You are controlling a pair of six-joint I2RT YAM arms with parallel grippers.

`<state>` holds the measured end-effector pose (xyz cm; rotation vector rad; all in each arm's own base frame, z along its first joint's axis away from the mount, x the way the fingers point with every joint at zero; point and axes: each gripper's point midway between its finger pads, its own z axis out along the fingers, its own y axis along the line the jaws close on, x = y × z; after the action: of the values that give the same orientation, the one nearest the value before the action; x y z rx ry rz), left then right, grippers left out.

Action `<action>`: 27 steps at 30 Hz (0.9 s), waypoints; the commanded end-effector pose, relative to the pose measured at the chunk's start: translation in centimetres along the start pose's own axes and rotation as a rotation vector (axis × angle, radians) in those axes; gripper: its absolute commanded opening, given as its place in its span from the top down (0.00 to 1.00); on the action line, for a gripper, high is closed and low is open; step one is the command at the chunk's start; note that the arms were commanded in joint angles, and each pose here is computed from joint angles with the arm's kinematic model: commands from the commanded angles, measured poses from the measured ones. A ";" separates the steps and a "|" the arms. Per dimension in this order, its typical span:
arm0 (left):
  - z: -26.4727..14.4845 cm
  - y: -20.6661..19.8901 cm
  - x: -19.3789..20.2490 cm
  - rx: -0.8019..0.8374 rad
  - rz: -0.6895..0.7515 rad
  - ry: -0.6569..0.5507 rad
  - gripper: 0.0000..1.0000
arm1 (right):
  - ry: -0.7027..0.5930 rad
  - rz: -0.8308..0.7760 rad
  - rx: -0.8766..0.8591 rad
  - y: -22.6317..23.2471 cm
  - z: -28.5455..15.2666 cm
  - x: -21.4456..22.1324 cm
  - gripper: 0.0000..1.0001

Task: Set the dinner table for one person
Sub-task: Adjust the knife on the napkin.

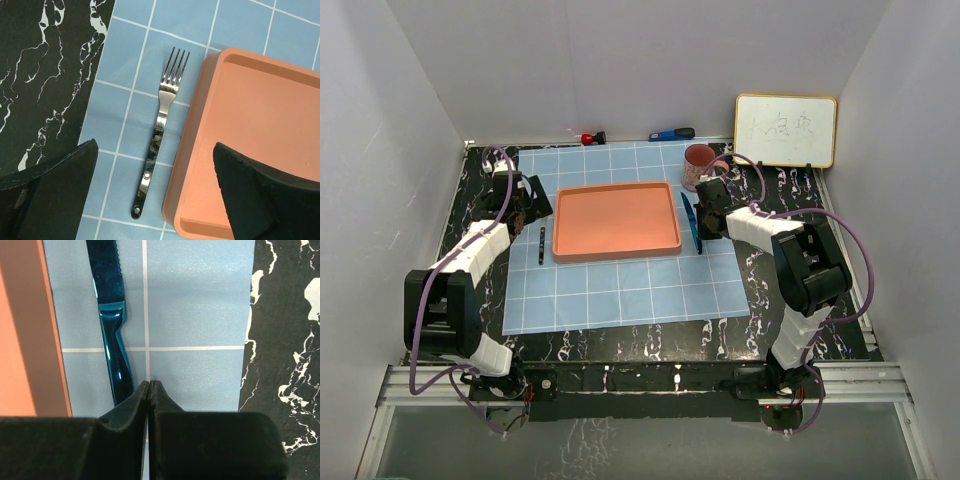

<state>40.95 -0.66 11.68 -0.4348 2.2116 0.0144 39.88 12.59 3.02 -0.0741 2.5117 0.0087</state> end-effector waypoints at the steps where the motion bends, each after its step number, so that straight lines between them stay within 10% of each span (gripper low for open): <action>1: 0.0 -0.2 0.3 0.011 -0.006 0.014 0.01 | -0.071 0.032 -0.052 1.0 -0.9 -2.0 1.00; 27: 0.0 -0.4 0.0 0.012 -0.001 0.015 0.01 | -0.057 0.039 -0.087 1.6 -0.8 -1.5 1.00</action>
<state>40.87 -0.85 11.15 -0.4300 2.2302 0.0071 39.03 13.94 2.42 -0.0820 2.5413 0.1164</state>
